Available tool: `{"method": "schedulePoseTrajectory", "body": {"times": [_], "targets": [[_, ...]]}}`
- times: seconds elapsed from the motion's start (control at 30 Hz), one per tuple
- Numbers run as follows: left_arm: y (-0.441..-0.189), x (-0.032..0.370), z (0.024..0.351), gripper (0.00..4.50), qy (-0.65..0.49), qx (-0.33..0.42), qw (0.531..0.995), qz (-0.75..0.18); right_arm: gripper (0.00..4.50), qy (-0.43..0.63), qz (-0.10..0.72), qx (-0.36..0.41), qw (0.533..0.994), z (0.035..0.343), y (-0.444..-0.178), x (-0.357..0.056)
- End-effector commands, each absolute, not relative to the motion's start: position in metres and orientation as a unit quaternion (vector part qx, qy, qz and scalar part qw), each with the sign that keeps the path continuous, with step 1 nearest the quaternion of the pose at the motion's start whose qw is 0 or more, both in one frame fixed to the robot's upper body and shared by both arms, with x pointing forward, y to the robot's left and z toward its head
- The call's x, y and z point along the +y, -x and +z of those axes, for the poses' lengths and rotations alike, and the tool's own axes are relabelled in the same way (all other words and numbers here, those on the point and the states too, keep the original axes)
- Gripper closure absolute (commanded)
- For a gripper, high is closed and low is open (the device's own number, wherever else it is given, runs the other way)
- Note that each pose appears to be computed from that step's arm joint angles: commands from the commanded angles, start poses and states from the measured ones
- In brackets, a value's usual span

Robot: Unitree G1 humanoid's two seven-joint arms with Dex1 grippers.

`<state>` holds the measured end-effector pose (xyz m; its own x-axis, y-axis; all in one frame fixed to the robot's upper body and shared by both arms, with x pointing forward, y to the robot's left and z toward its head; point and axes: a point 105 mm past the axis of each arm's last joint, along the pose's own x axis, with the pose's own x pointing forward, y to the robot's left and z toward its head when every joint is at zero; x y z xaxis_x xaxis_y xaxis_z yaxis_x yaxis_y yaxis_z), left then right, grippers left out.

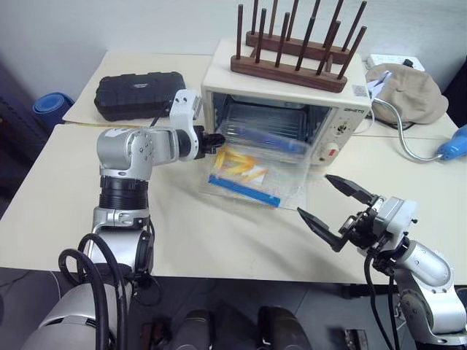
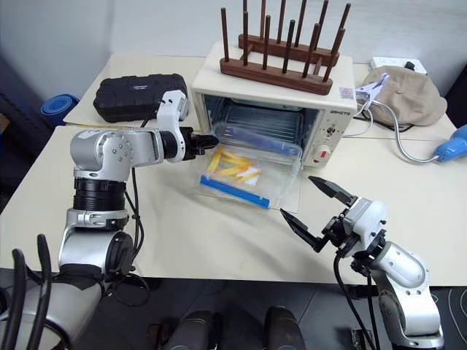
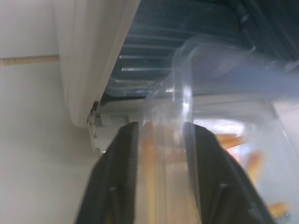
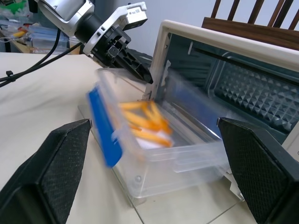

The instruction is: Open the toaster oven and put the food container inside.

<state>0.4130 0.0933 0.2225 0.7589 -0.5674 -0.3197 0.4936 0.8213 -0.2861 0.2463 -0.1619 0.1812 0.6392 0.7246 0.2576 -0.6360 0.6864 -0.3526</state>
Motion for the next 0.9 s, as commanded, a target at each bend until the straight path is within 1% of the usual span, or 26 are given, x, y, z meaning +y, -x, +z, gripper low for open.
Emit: {"method": "schedulePoseTrajectory", "body": {"times": [0.03, 0.07, 0.13, 0.2, 0.23, 0.27, 0.3, 0.33, 0.37, 0.43, 0.47, 0.53, 0.6, 0.63, 0.67, 0.7, 0.77, 0.8, 0.9], "targets": [[-0.416, 0.100, 0.262, 1.66, 0.136, 0.106, 0.935, -0.309, 0.00, 0.112, 0.369, -0.216, 0.897, 0.198, -0.239, -0.162], [-0.414, 0.105, 0.271, 1.37, 0.144, 0.083, 0.932, -0.323, 0.00, 0.108, 0.372, -0.211, 0.898, 0.200, -0.237, -0.161], [-0.404, 0.116, 0.285, 1.37, 0.131, 0.035, 0.922, -0.363, 0.00, 0.098, 0.389, -0.196, 0.895, 0.201, -0.233, -0.156], [-0.386, 0.130, 0.293, 1.37, 0.079, -0.010, 0.903, -0.422, 0.00, 0.085, 0.423, -0.154, 0.889, 0.196, -0.227, -0.147], [-0.374, 0.136, 0.291, 1.34, 0.030, -0.029, 0.888, -0.458, 0.19, 0.086, 0.432, -0.130, 0.888, 0.191, -0.226, -0.144], [-0.362, 0.143, 0.281, 1.33, -0.035, -0.035, 0.868, -0.494, 0.40, 0.098, 0.429, -0.104, 0.892, 0.183, -0.228, -0.144], [-0.350, 0.155, 0.259, 1.73, -0.119, -0.004, 0.844, -0.523, 0.55, 0.103, 0.438, -0.067, 0.891, 0.172, -0.229, -0.140], [-0.339, 0.164, 0.236, 1.89, -0.178, 0.031, 0.814, -0.552, 0.92, 0.109, 0.445, -0.037, 0.888, 0.163, -0.230, -0.137], [-0.329, 0.171, 0.221, 2.15, -0.206, 0.059, 0.787, -0.578, 1.24, 0.113, 0.453, -0.019, 0.884, 0.156, -0.230, -0.134], [-0.318, 0.172, 0.202, 2.83, -0.200, 0.090, 0.765, -0.605, 2.01, 0.107, 0.461, 0.008, 0.881, 0.147, -0.232, -0.128], [-0.311, 0.167, 0.193, 3.05, -0.193, 0.097, 0.753, -0.622, 2.25, 0.105, 0.466, 0.016, 0.879, 0.144, -0.234, -0.125], [-0.303, 0.151, 0.175, 3.71, -0.187, 0.099, 0.734, -0.646, 2.98, 0.119, 0.473, 0.015, 0.873, 0.142, -0.240, -0.121], [-0.304, 0.133, 0.165, 4.34, -0.175, 0.083, 0.737, -0.647, 3.68, 0.108, 0.476, 0.024, 0.873, 0.140, -0.248, -0.118], [-0.313, 0.124, 0.160, 4.50, -0.169, 0.078, 0.755, -0.629, 4.05, 0.114, 0.463, 0.023, 0.879, 0.140, -0.258, -0.118], [-0.326, 0.116, 0.155, 4.50, -0.161, 0.074, 0.778, -0.603, 4.37, 0.120, 0.447, 0.016, 0.886, 0.142, -0.270, -0.119], [-0.336, 0.109, 0.153, 4.50, -0.151, 0.072, 0.796, -0.581, 4.47, 0.128, 0.435, 0.008, 0.891, 0.144, -0.282, -0.119], [-0.352, 0.099, 0.158, 4.50, -0.123, 0.052, 0.827, -0.546, 4.47, 0.139, 0.413, -0.006, 0.900, 0.148, -0.300, -0.120], [-0.356, 0.096, 0.160, 4.50, -0.116, 0.046, 0.834, -0.537, 4.47, 0.142, 0.408, -0.010, 0.902, 0.149, -0.304, -0.120], [-0.372, 0.085, 0.176, 4.50, -0.073, 0.008, 0.859, -0.507, 4.47, 0.144, 0.381, -0.041, 0.912, 0.162, -0.329, -0.120]]}}
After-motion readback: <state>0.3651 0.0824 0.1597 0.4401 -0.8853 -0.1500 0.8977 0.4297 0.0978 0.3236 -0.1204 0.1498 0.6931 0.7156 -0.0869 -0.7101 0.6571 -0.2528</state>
